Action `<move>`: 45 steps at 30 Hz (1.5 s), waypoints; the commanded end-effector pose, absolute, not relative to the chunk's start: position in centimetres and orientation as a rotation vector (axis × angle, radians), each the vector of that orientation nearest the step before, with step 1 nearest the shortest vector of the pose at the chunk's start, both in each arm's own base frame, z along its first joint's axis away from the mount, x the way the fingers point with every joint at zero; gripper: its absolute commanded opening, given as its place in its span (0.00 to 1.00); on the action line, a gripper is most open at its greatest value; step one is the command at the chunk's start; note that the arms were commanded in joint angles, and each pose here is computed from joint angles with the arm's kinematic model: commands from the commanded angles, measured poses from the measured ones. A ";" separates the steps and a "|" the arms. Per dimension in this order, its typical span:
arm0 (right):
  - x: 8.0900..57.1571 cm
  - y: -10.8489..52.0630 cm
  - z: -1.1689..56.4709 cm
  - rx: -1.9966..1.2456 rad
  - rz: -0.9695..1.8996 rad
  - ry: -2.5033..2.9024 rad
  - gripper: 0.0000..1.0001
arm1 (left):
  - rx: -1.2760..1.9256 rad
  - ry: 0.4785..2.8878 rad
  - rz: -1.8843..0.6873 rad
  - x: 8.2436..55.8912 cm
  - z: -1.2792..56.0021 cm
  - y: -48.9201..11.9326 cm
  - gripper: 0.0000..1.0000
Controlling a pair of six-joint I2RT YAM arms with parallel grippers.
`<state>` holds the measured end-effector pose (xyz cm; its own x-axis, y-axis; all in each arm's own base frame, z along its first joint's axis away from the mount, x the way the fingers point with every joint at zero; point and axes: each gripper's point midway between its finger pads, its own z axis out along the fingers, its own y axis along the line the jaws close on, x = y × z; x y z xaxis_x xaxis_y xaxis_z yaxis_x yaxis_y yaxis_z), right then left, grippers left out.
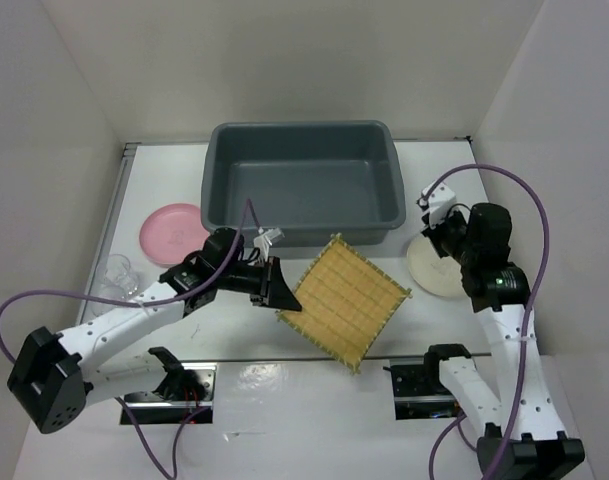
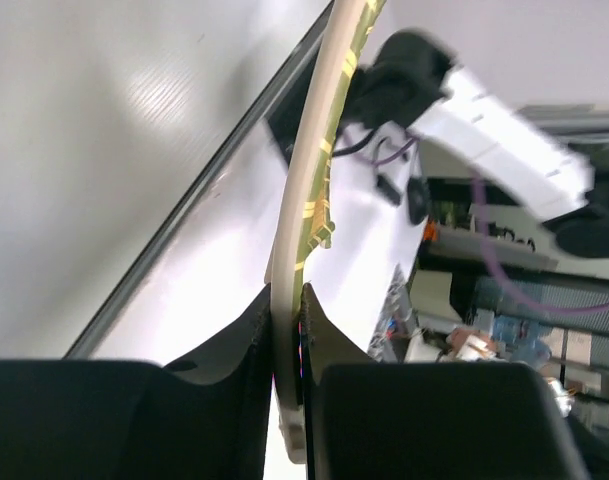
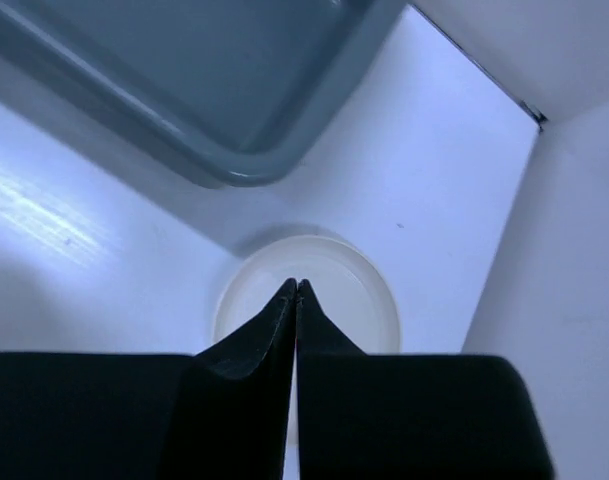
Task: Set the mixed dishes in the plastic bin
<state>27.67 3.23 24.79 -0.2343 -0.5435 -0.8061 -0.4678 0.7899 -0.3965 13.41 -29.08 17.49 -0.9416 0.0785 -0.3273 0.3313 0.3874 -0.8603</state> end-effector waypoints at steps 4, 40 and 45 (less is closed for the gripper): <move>27.2 -4.3 22.9 -0.339 -0.276 1.996 0.09 | 0.372 2.137 -1.660 17.2 30.9 -29.8 0.00; 18.0 -4.0 28.8 -0.482 -0.572 1.530 0.36 | -0.653 2.284 -1.413 55.6 12.9 -33.0 0.42; 18.0 -4.0 28.8 -0.481 -0.572 1.530 0.37 | -0.583 2.281 -1.382 54.2 14.5 -32.9 0.97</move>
<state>17.80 -3.52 28.29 -0.0400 -0.6216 -0.7823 0.0212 0.7822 -0.6226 54.00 -32.64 9.43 -0.8349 -0.5496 -0.0314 -0.2591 0.4426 -0.8585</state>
